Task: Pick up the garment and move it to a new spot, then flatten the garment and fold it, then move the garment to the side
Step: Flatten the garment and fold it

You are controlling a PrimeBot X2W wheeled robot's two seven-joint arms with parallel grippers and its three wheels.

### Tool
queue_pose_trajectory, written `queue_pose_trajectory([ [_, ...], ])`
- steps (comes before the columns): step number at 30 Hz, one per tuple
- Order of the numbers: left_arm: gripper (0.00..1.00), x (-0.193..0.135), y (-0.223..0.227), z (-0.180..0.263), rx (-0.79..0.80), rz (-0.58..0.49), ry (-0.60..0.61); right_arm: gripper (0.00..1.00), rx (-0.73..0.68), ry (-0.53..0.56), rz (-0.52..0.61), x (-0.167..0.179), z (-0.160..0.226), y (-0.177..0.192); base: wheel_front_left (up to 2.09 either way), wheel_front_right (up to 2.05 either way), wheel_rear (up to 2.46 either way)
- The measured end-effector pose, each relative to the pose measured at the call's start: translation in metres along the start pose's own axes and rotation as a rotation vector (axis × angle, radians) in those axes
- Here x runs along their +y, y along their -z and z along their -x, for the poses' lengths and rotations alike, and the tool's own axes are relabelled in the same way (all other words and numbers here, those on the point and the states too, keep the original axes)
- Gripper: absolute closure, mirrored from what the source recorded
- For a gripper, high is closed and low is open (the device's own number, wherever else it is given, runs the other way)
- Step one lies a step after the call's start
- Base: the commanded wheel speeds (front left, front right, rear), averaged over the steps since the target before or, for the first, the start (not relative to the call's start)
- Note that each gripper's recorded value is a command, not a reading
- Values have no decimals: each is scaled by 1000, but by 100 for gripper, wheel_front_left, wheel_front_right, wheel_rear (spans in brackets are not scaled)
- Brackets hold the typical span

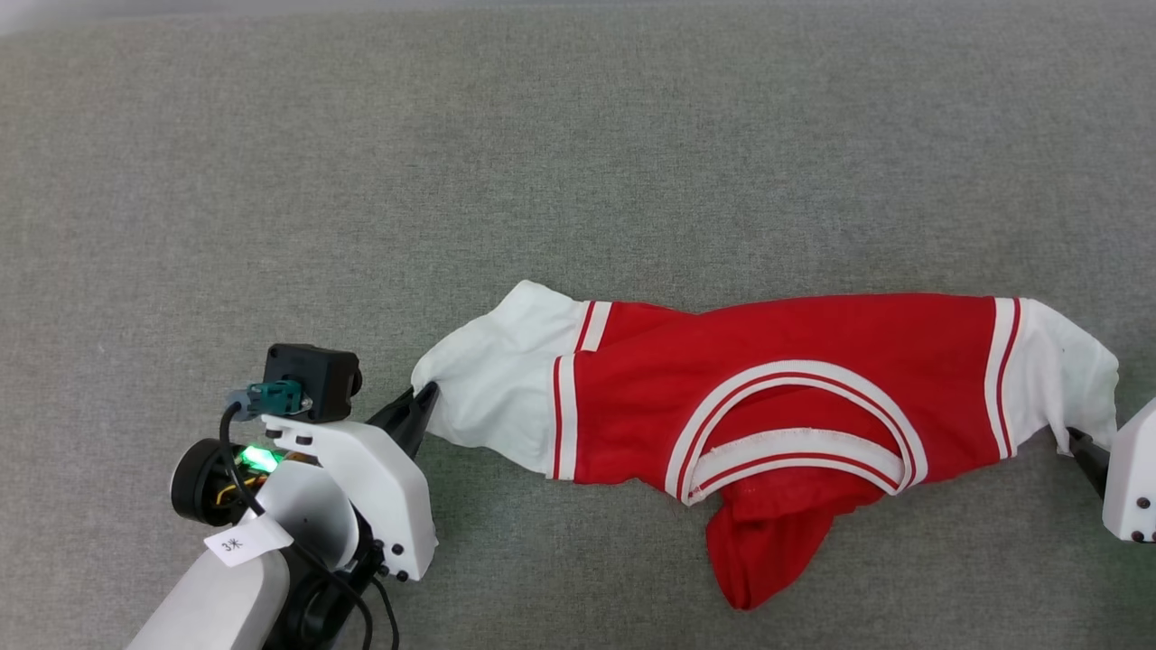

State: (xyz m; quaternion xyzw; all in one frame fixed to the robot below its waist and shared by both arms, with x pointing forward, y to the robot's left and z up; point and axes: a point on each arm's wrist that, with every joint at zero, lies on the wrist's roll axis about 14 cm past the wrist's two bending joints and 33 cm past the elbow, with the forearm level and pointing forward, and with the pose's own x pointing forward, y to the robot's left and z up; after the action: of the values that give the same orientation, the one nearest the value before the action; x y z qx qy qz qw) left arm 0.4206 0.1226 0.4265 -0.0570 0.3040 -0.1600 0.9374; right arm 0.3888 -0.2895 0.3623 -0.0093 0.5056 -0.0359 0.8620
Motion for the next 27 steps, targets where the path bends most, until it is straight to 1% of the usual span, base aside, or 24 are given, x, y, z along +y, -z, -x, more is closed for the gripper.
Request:
queue_pose_trajectory([
  [3,100,2,1,-1,7,0,-3,0,29,-13,5,4,-6,6,0,0,0],
  [4,100,2,1,-1,8,-2,-4,16,39,-15,8,4,-8,9,0,0,0],
  [5,100,2,0,-2,5,-4,-5,71,45,-20,12,6,-9,10,0,0,0],
  [6,100,3,-1,-2,3,-6,-5,100,50,-25,15,7,-10,11,0,0,0],
  [8,100,4,-2,0,-2,-9,-11,100,42,-48,17,13,-11,12,0,0,0],
  [11,100,3,-7,4,-19,-14,-14,100,0,-47,4,9,-6,7,0,0,0],
  [16,100,0,-19,16,-68,-26,-15,100,-121,-26,-21,-6,14,-15,0,0,0],
  [20,100,-4,-39,30,-141,-53,-11,100,-254,-11,-19,-20,45,-44,0,0,0],
  [23,100,-4,-68,44,-243,-116,-25,100,-344,-40,-19,-18,71,-66,0,0,0],
  [27,100,-13,-96,61,-338,-152,-10,100,-460,-13,17,-32,112,-95,0,0,0],
])
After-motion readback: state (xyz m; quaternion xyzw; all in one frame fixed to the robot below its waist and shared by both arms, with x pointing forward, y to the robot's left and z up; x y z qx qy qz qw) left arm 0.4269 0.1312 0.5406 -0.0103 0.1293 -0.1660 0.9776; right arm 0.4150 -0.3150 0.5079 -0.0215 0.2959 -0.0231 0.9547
